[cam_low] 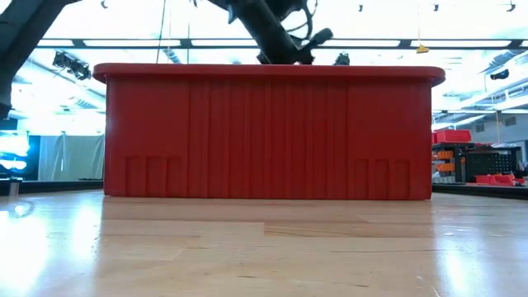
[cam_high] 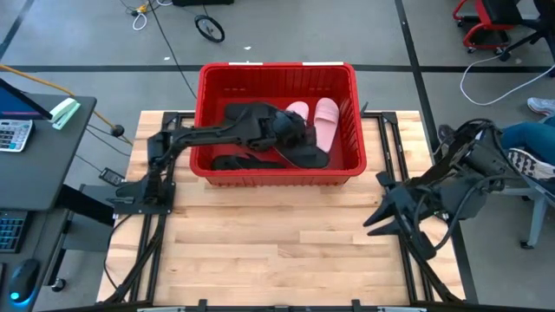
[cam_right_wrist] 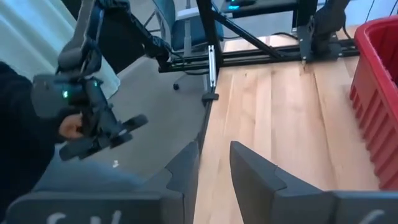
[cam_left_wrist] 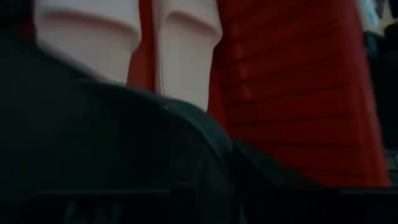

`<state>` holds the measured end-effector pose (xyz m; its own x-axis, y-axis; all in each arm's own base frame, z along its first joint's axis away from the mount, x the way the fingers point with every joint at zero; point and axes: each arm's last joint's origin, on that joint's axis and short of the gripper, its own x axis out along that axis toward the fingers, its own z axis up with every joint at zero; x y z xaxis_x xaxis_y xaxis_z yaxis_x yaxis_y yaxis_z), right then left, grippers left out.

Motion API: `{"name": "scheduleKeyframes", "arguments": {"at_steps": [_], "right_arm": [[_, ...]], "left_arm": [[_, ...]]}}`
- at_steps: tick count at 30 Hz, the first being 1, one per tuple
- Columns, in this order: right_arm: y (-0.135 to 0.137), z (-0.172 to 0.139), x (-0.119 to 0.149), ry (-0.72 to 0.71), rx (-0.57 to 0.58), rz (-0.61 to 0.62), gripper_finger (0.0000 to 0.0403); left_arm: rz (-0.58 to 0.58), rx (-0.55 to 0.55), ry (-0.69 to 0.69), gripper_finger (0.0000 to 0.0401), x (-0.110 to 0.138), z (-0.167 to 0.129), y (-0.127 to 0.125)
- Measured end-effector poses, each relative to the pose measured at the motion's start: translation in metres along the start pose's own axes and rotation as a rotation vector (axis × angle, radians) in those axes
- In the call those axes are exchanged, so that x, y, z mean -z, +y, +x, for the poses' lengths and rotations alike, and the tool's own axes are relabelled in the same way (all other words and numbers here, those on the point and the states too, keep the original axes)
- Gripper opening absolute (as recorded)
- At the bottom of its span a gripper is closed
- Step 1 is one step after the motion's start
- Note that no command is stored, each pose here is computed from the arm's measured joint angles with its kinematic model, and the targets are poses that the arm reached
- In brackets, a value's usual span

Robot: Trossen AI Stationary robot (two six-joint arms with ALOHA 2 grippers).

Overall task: Pick and place slides into bin
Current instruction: Put the black slides into the red bin, then return to Home Position

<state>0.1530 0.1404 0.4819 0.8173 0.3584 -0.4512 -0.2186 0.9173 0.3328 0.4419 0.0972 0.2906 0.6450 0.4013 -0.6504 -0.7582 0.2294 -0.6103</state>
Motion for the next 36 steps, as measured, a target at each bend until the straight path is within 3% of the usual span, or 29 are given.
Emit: {"name": "scheduleKeyframes", "arguments": {"at_steps": [7, 10, 13, 18, 28, 32, 36], "right_arm": [[0.001, 0.005, 0.001, 0.003, 0.019, -0.014, 0.0098], [0.003, 0.01, 0.001, 0.013, 0.026, -0.013, 0.0098], [0.004, 0.015, 0.002, 0.022, 0.031, -0.014, 0.0098], [0.007, 0.022, 0.004, 0.04, 0.033, -0.019, 0.0098], [0.007, 0.022, 0.004, 0.04, 0.032, -0.016, 0.0099], [0.007, 0.022, 0.004, 0.04, 0.032, 0.007, 0.0099], [0.008, 0.021, 0.005, 0.043, 0.025, 0.003, 0.01]], "left_arm": [[-0.179, 0.009, -0.03, 0.0067, 0.033, 0.05, 0.003], [-0.202, -0.012, -0.013, 0.0062, 0.047, 0.078, 0.013], [-0.215, -0.048, 0.102, 0.006, 0.062, 0.1, 0.026], [-0.151, -0.084, 0.231, 0.0078, 0.073, 0.118, 0.04], [-0.16, -0.031, 0.286, 0.0166, 0.048, 0.112, 0.04], [-0.097, 0.057, 0.364, 0.0187, 0.032, 0.099, 0.033], [-0.111, 0.052, 0.382, 0.0199, 0.021, 0.092, 0.034]]}}
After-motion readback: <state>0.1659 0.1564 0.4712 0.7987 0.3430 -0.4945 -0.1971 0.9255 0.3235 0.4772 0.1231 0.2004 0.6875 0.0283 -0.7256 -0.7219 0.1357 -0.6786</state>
